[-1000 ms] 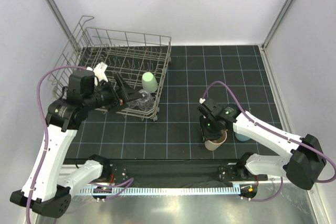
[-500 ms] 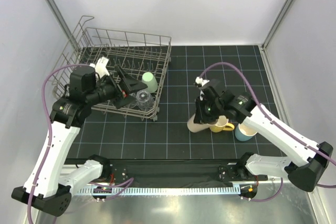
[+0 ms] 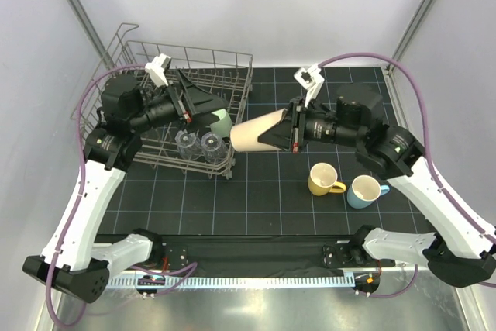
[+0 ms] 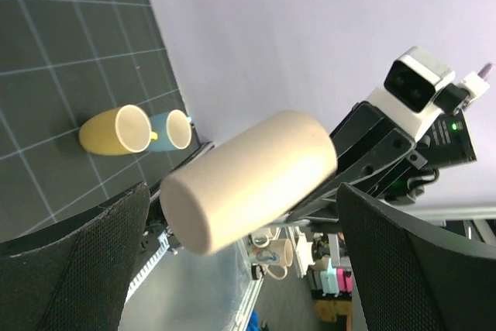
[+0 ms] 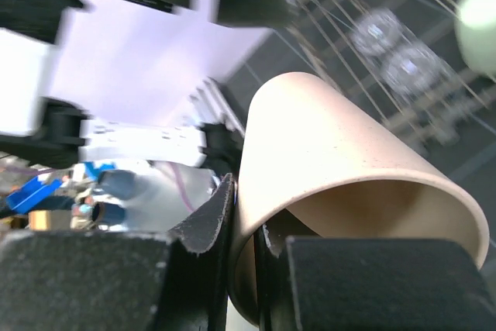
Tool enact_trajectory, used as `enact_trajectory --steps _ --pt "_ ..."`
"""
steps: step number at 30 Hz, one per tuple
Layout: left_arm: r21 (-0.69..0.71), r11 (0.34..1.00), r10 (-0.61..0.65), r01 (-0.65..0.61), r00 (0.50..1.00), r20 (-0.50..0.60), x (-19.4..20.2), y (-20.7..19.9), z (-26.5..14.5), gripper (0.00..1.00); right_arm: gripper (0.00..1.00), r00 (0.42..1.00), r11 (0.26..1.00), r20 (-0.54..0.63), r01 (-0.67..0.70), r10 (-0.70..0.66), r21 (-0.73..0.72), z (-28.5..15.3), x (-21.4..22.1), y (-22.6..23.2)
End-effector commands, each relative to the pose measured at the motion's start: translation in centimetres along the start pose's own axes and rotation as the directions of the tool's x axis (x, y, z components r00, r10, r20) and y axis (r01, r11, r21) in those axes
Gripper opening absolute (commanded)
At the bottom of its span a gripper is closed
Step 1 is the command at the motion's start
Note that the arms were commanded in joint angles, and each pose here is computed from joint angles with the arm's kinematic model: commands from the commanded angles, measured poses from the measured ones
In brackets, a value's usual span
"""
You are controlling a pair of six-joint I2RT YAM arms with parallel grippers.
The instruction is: Load the cups into the dish rack
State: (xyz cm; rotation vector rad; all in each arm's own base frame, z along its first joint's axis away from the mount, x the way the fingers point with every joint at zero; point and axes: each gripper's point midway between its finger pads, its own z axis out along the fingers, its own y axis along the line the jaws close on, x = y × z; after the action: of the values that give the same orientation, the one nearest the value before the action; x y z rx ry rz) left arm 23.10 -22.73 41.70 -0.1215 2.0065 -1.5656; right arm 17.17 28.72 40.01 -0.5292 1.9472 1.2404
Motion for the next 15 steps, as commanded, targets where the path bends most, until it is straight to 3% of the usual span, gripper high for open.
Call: enact_trajectory --steps 1,7,15 --pt "0.154 0.98 0.131 -0.129 0.991 -0.004 0.1 -4.6 -1.3 1.0 0.04 0.986 0.963 0.151 0.11 -0.074 -0.245 -2.6 -4.2 6.6" --pt "0.275 0.951 0.157 -0.144 0.987 -0.028 1.0 -6.8 -2.1 1.0 0.04 0.968 0.909 0.227 0.188 -0.108 -0.372 -4.3 -5.4 9.8" --pt "0.393 0.905 0.189 -0.164 0.982 -0.025 2.2 -9.6 -4.1 1.0 0.04 0.965 0.86 0.244 0.208 -0.101 -0.467 -5.0 -6.2 11.9"
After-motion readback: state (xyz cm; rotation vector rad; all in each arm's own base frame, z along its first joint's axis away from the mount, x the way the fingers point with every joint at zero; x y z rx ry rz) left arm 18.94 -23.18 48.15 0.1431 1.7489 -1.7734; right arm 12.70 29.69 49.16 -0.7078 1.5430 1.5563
